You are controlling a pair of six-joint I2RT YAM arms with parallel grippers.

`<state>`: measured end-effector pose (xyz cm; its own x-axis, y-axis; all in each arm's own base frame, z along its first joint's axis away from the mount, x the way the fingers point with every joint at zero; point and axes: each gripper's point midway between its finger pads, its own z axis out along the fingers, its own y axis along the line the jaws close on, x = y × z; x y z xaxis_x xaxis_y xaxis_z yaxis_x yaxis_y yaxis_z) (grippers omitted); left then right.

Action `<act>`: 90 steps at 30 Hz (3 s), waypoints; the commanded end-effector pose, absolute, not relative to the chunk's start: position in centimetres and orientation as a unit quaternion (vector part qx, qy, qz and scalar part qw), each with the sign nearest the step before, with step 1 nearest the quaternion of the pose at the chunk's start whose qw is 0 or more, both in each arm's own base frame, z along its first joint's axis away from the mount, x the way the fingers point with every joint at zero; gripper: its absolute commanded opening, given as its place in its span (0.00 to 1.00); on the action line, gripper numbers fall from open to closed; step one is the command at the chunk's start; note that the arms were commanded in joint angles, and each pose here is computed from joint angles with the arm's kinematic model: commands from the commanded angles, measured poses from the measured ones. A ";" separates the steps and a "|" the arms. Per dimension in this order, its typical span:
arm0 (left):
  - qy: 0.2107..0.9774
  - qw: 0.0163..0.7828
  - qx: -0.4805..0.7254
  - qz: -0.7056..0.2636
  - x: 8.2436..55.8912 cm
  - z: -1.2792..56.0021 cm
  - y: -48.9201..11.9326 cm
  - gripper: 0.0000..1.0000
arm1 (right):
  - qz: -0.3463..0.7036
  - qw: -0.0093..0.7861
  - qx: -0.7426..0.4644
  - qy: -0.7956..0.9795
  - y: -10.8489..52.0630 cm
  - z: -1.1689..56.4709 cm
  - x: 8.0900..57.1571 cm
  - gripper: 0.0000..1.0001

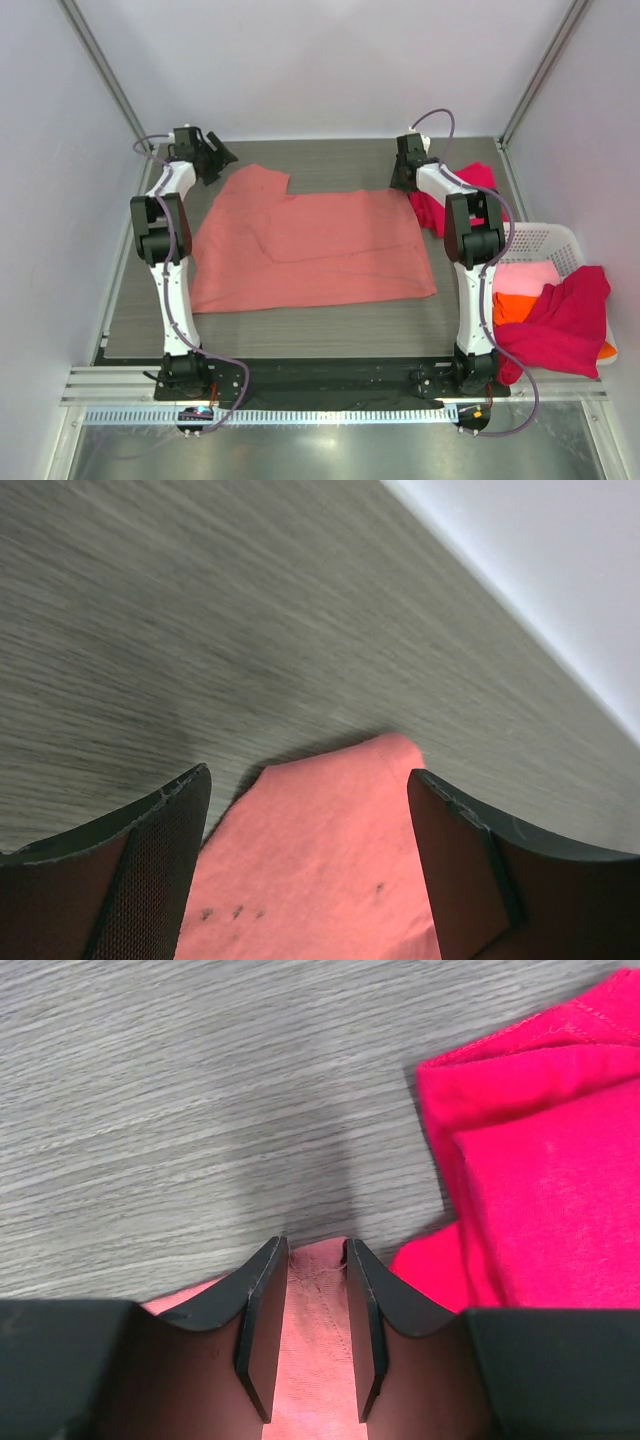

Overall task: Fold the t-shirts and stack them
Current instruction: Fold the tshirt

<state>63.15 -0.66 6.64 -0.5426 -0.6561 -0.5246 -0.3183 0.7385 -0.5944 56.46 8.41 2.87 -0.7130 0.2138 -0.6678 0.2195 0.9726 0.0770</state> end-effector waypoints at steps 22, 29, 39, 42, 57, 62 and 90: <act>0.886 0.316 -0.211 -0.267 62.8 2.7 -4.4 0.29 | 0.020 0.323 0.085 0.942 10.2 0.8 55.0 0.31; 0.874 0.334 -0.209 -0.286 63.5 4.7 -4.5 0.00 | 0.027 0.325 0.080 0.942 10.5 1.1 55.2 0.17; 0.851 0.416 -0.185 -0.261 62.7 12.6 -2.9 0.00 | 0.040 0.354 0.079 0.931 10.4 5.0 55.1 0.01; 0.850 0.422 -0.180 -0.257 62.0 13.4 -2.8 0.00 | 0.043 0.369 0.080 0.925 10.3 6.6 54.6 0.01; 0.846 0.469 -0.141 -0.210 55.5 18.5 -2.5 0.00 | 0.099 0.423 0.096 0.896 11.0 12.3 51.8 0.01; 0.848 0.473 -0.130 -0.199 53.6 18.8 -3.1 0.00 | 0.089 0.425 0.112 0.894 10.2 13.3 50.1 0.01; 0.888 0.442 -0.123 -0.009 39.3 20.3 -2.5 0.00 | 0.075 0.411 0.136 0.898 8.1 13.8 42.6 0.01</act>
